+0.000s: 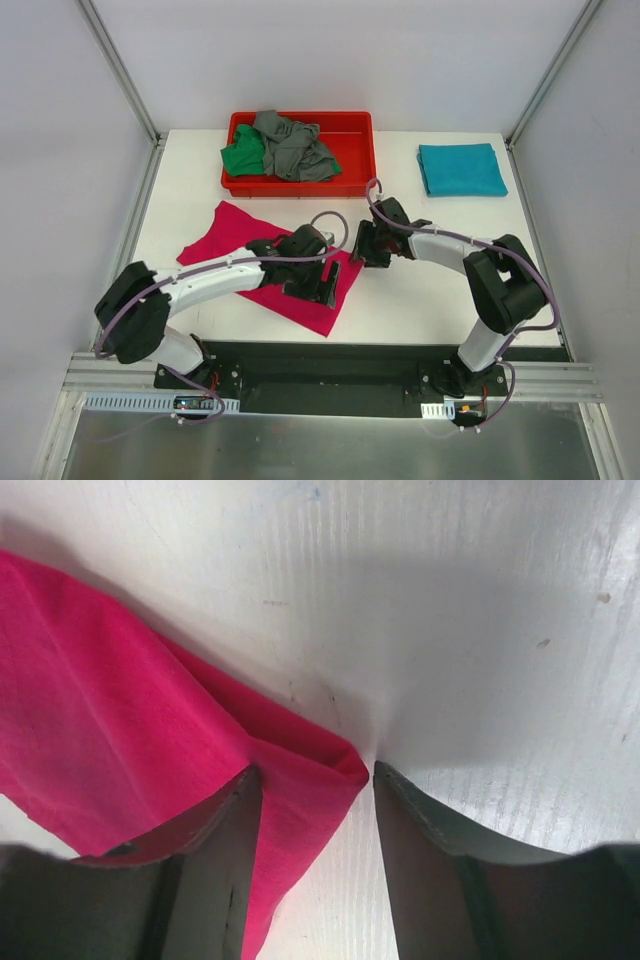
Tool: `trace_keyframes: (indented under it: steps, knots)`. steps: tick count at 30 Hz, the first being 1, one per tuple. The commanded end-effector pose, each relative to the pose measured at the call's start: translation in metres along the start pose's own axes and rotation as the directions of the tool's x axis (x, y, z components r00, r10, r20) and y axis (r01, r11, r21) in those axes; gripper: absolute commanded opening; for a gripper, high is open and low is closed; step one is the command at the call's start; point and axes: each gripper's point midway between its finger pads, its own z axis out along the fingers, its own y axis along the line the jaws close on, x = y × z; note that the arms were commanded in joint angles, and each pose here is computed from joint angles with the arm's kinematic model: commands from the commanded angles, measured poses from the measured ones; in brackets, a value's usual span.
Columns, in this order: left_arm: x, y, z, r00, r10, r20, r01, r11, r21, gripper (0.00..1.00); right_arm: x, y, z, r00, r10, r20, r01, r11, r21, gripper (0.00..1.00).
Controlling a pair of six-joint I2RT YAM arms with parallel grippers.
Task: Fold and stack the t-shirts
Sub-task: Grab one side of the 2/3 rectangular tshirt with both arms
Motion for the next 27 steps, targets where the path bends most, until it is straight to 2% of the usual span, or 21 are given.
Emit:
trace_keyframes:
  steps: [1, 5, 11, 16, 23, 27]
  knots:
    - [0.022, -0.02, 0.02, 0.992, 0.042, -0.116, -0.041, 0.999, 0.014, 0.71, 0.018, -0.006, 0.001, 0.999, 0.027, -0.046, -0.027, 1.0, -0.002, 0.49]
    - [0.039, -0.033, 0.033, 0.981, 0.08, -0.177, -0.078, 0.997, 0.015, 0.6, 0.022, -0.01, 0.001, 0.998, 0.034, -0.05, -0.034, 0.999, 0.0, 0.45]
    - [0.057, -0.035, 0.049, 0.963, 0.076, -0.26, -0.076, 0.997, 0.01, 0.41, 0.022, -0.011, 0.004, 0.998, 0.042, -0.054, -0.042, 0.999, -0.003, 0.32]
    - [0.068, -0.026, 0.053, 0.958, 0.053, -0.281, -0.065, 0.997, -0.031, 0.38, 0.022, -0.012, 0.005, 0.997, 0.04, -0.059, -0.041, 0.999, -0.006, 0.26]
    - [0.069, -0.015, 0.064, 0.959, 0.021, -0.282, -0.053, 0.993, -0.105, 0.36, 0.023, -0.008, 0.001, 0.997, 0.03, -0.066, -0.032, 0.999, -0.035, 0.25]
    - [0.064, 0.001, 0.068, 0.967, 0.001, -0.256, -0.054, 0.978, -0.202, 0.3, 0.025, -0.006, -0.001, 0.997, 0.022, -0.073, -0.026, 0.998, -0.051, 0.25]
